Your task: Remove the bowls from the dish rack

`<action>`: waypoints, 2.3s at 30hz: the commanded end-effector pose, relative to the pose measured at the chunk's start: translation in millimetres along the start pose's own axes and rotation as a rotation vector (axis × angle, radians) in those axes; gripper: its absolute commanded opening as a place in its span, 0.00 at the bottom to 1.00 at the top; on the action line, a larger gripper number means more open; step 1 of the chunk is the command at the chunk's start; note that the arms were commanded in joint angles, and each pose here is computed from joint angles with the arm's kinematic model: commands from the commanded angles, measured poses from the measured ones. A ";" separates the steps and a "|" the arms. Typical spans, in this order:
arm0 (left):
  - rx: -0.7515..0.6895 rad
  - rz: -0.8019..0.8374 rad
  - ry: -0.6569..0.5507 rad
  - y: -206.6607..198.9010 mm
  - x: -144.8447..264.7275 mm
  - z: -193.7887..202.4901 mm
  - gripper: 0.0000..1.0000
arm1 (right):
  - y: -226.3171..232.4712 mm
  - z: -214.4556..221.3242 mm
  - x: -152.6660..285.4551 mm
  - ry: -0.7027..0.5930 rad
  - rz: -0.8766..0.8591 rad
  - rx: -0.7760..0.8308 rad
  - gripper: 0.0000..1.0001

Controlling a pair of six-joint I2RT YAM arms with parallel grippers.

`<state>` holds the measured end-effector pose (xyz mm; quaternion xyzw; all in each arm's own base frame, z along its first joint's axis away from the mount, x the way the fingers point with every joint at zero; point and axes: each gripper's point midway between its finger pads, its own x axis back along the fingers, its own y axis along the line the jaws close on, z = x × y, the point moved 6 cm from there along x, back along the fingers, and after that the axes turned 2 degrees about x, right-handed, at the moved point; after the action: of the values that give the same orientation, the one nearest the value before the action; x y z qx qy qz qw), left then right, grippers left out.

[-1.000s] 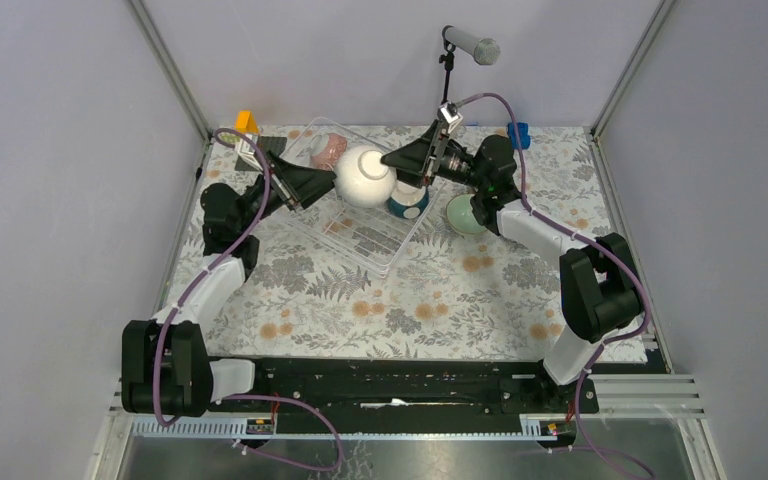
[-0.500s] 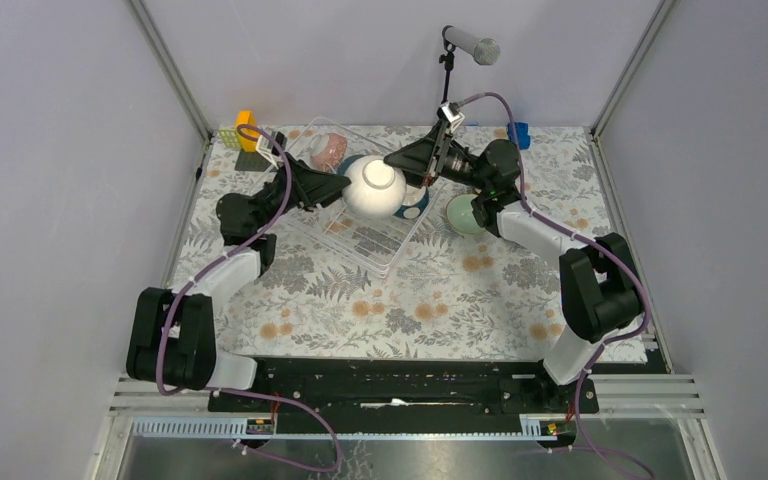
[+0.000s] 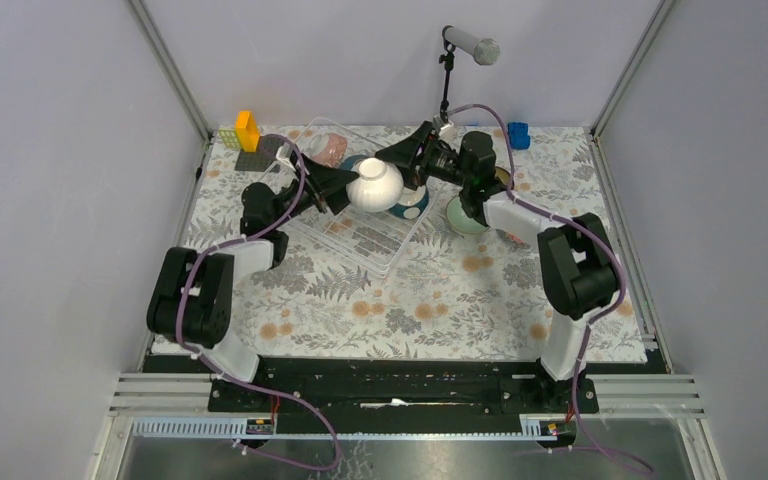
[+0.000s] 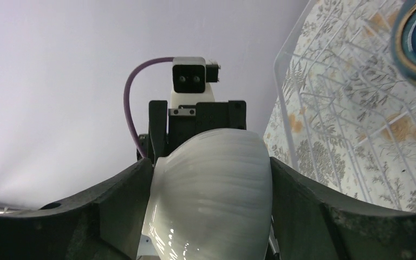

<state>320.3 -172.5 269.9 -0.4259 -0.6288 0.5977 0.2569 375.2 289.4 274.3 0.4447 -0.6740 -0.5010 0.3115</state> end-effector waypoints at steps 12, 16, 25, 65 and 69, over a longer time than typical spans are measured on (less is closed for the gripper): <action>0.056 0.226 -0.094 -15.0 -10.7 -32.8 0.61 | -62.6 -20.7 -34.0 -0.074 0.119 -0.044 0.50; 0.070 0.118 -0.149 6.6 -16.3 -44.6 0.61 | -89.5 -24.3 -40.9 -0.101 0.194 -0.071 0.50; 0.071 -0.083 -0.238 52.7 -27.6 -58.6 0.58 | -130.4 -35.7 -57.0 -0.157 0.337 -0.112 0.50; -0.672 -1.046 -0.008 58.3 -13.9 -9.8 0.62 | -97.9 10.5 8.2 0.218 0.917 0.524 0.50; -0.693 -1.067 -0.035 55.2 -7.6 -10.5 0.62 | -105.5 14.8 3.8 0.245 0.967 0.525 0.44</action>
<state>346.6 -187.1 204.2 -0.1178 -0.8981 0.1719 0.3873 385.9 278.3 163.8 0.2207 -0.8521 -0.0936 0.4653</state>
